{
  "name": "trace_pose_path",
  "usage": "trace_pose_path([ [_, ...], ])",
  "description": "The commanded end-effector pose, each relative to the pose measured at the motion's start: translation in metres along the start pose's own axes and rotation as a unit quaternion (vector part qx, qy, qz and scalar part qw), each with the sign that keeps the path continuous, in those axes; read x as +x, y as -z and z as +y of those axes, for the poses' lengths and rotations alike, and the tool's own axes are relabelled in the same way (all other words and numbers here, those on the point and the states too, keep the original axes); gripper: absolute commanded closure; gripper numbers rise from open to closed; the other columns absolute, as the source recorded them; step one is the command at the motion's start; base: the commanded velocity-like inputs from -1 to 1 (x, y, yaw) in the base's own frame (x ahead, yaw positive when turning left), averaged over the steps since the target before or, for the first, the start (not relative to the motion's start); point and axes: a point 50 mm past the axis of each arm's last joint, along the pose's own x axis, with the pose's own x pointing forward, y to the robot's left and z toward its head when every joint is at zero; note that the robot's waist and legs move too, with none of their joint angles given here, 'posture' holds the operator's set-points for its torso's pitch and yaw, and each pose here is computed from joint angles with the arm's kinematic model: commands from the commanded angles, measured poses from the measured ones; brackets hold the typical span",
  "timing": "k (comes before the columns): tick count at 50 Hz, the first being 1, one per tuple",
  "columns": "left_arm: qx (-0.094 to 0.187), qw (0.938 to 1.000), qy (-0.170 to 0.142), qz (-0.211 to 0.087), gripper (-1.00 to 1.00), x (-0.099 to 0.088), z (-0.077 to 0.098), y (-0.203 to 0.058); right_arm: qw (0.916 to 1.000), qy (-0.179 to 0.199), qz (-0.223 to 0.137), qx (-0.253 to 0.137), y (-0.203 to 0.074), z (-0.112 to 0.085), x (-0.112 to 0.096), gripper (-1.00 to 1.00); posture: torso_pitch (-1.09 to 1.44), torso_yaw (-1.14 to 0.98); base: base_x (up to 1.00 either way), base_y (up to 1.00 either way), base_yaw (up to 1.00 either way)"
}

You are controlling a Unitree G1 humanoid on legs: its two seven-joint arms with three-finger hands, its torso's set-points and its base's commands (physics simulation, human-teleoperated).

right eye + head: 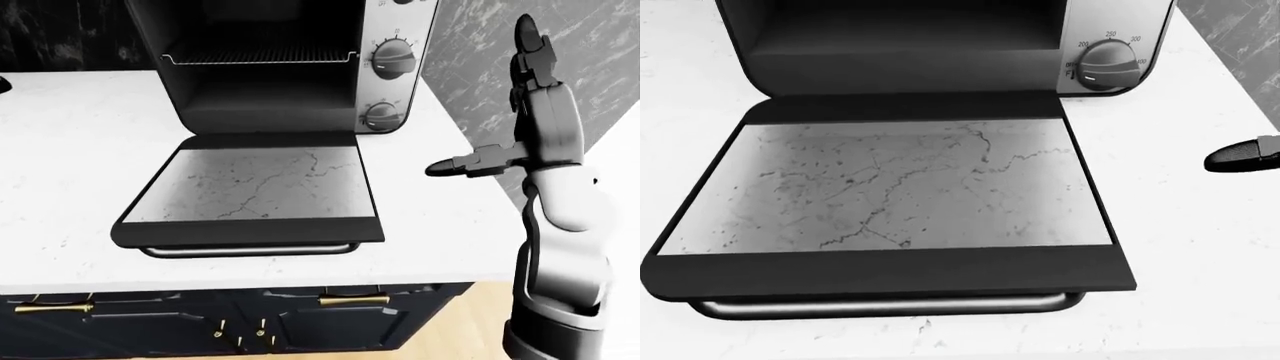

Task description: Close the toaster oven door.

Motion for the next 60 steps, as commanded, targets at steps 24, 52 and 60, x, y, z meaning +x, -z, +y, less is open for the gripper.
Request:
trace_pose_path([
  [24, 0.003, 0.9989, -0.007, -0.045, -1.0, 0.001, 0.005, -0.02, 0.9993, -0.022, -0.028, -0.012, -0.001, 0.021, -0.012, -1.0, 0.0, 0.0, 0.0, 0.0, 0.0],
  [52, 0.002, 0.9989, -0.009, -0.045, -1.0, 0.001, 0.006, -0.021, 0.9982, -0.054, -0.025, -0.002, 0.005, 0.049, -0.023, -1.0, 0.0, 0.0, 0.0, 0.0, 0.0],
  [60, 0.002, 0.9989, -0.01, -0.045, -1.0, 0.001, 0.006, -0.021, 0.9978, -0.06, -0.026, -0.009, 0.009, 0.054, -0.026, -1.0, 0.0, 0.0, 0.0, 0.0, 0.0],
])
